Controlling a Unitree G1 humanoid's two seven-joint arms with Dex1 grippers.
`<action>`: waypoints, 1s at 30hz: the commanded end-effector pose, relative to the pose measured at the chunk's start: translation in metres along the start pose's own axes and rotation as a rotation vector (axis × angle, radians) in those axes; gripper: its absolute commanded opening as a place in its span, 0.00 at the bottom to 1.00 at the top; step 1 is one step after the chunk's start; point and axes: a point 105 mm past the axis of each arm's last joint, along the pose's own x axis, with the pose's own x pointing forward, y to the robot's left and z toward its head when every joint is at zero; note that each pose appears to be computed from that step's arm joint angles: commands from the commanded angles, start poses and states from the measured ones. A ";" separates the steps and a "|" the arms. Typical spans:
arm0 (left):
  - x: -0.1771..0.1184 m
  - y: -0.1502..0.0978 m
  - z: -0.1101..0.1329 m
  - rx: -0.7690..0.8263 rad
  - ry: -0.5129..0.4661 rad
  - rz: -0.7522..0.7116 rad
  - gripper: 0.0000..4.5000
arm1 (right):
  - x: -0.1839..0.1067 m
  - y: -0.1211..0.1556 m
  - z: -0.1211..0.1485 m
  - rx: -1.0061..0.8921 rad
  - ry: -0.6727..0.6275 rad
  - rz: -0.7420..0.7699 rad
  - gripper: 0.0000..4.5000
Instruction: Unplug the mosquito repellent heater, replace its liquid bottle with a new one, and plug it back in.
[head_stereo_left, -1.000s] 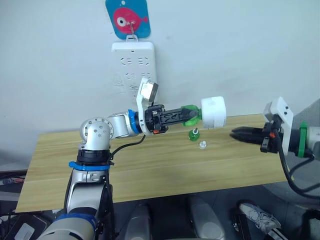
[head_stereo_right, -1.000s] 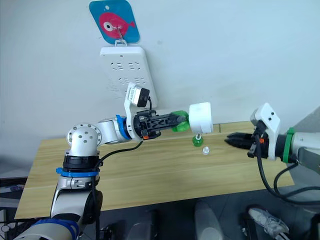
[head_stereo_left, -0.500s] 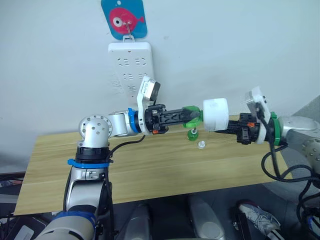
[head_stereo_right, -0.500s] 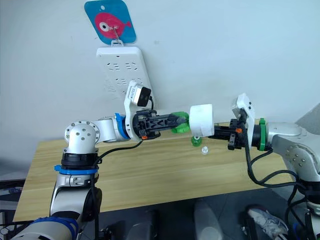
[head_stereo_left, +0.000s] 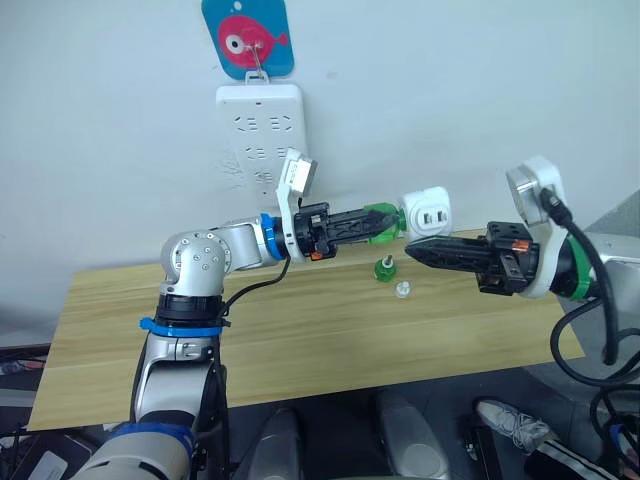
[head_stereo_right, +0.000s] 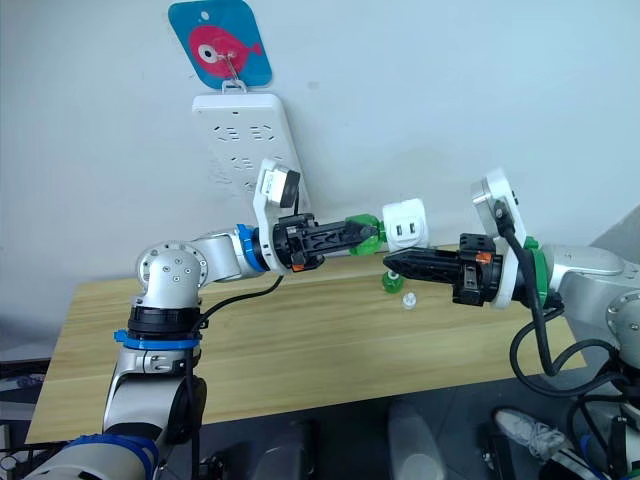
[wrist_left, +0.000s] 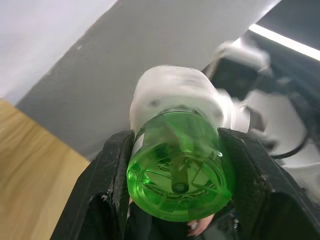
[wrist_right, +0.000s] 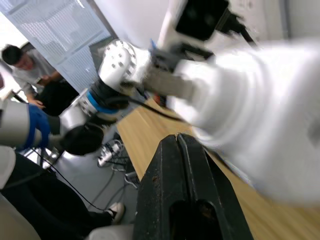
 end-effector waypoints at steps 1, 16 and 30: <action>0.001 -0.008 -0.003 0.057 0.030 -0.042 0.51 | 0.000 0.010 0.017 -0.026 -0.042 0.024 0.00; -0.004 -0.033 -0.021 0.087 0.150 -0.195 0.51 | 0.009 -0.011 0.024 0.002 0.032 0.036 0.00; -0.003 -0.042 -0.020 0.056 0.141 -0.230 0.51 | 0.011 -0.021 0.018 0.007 0.075 0.030 0.00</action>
